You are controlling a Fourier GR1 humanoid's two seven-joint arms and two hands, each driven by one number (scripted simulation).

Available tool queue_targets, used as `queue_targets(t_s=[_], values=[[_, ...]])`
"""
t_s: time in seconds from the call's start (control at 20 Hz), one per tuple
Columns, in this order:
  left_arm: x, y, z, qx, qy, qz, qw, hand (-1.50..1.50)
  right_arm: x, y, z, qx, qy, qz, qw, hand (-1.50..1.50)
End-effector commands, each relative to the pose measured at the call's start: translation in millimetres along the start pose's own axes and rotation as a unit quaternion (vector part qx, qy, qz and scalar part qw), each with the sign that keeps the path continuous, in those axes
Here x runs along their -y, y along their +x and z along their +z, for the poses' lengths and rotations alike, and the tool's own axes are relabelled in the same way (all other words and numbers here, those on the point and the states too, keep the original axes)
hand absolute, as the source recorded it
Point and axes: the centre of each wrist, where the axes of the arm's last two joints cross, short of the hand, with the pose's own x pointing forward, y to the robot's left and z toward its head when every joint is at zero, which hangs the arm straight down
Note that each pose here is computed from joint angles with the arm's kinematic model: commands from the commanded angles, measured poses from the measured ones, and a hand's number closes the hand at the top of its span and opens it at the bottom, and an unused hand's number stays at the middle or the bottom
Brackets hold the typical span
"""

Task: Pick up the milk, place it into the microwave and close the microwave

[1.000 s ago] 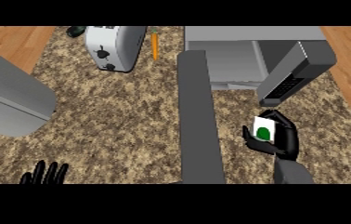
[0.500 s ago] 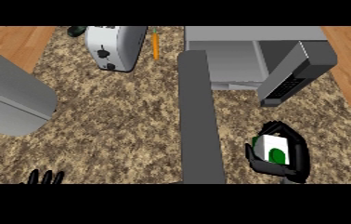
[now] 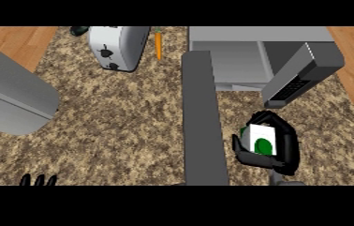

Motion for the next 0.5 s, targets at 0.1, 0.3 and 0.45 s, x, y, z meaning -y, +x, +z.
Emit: queue_targets(t_s=[0.1, 0.3, 0.45], values=[[-17.4, -17.5, 8.0, 0.002, 0.007, -0.005, 1.0, -1.5, -33.8, -6.4, -33.9, -0.009, 0.006, 0.035, 0.999, 1.5], [-7.2, -0.2, 2.2, 0.004, 0.003, 0.0, 1.0, -1.5, -38.2, -25.3, -48.8, -0.029, 0.006, 0.05, 0.998, 1.5], [-5.6, -3.9, 6.2, -0.015, 0.004, -0.005, 0.9999, -1.5, -38.6, -38.2, -67.8, -0.042, -0.004, 0.079, 0.996, 1.5]])
